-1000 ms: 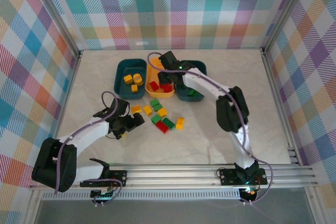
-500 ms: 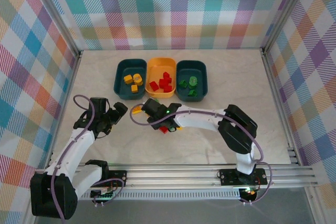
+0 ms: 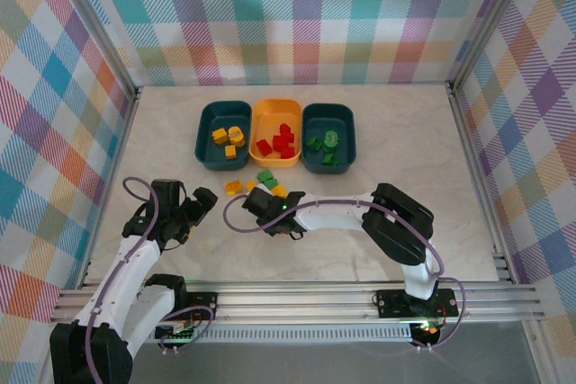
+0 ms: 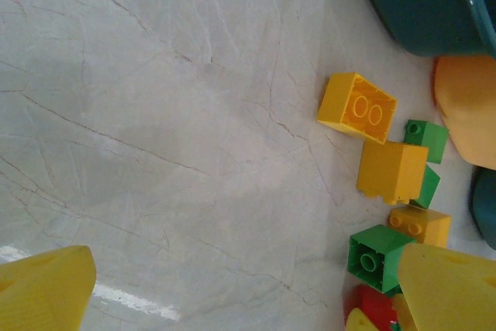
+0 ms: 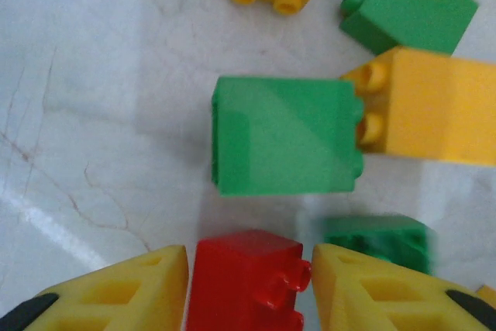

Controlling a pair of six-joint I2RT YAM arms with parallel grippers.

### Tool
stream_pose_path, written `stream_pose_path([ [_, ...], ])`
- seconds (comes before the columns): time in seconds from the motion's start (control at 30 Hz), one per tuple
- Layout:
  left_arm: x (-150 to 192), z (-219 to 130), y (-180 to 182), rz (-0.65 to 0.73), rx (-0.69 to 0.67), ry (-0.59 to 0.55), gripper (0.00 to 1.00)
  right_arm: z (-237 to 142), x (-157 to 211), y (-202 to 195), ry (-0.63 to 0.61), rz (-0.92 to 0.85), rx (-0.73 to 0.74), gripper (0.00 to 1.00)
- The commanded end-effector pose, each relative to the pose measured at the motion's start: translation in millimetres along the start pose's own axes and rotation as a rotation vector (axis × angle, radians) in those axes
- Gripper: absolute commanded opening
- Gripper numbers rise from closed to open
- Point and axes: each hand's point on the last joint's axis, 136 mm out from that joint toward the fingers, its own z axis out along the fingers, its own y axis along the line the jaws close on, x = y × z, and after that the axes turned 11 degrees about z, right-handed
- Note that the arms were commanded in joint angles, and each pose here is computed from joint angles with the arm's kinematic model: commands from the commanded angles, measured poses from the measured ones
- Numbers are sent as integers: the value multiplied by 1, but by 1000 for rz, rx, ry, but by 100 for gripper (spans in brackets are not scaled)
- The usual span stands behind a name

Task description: Sort the legos into containers by color

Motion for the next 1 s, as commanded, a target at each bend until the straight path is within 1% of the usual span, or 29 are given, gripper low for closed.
stream_pose_path([
  [0.0, 7, 2, 7, -30, -9, 19, 100, 4, 19, 0, 38, 12, 21, 45],
  [0.2, 10, 8, 6, -44, -1, 40, 100, -1, 30, 9, 55, 22, 7, 44],
  [0.27, 11, 10, 6, -42, -1, 43, 100, -3, 31, 10, 54, 35, -3, 42],
  [0.37, 11, 10, 7, -42, -2, 42, 100, -4, 29, 5, 39, 39, 19, 35],
  [0.5, 11, 10, 7, -37, -4, 42, 100, -8, 23, 4, 20, 35, 27, 23],
  [0.6, 11, 11, 6, -39, 4, 45, 100, -19, 13, 4, -7, 40, 15, 21],
  [0.67, 11, 12, 4, -41, 14, 51, 100, -32, 0, 5, -47, 39, -5, 21],
  [0.77, 13, 16, -1, -41, 41, 69, 100, -57, -36, -6, -146, 36, -6, 21],
  [0.87, 19, 23, -11, -42, 92, 106, 99, -75, -84, -36, -250, 98, -4, 21],
  [0.97, 28, 28, -26, -4, 130, 153, 97, -74, -126, -77, -315, 214, -3, 21],
])
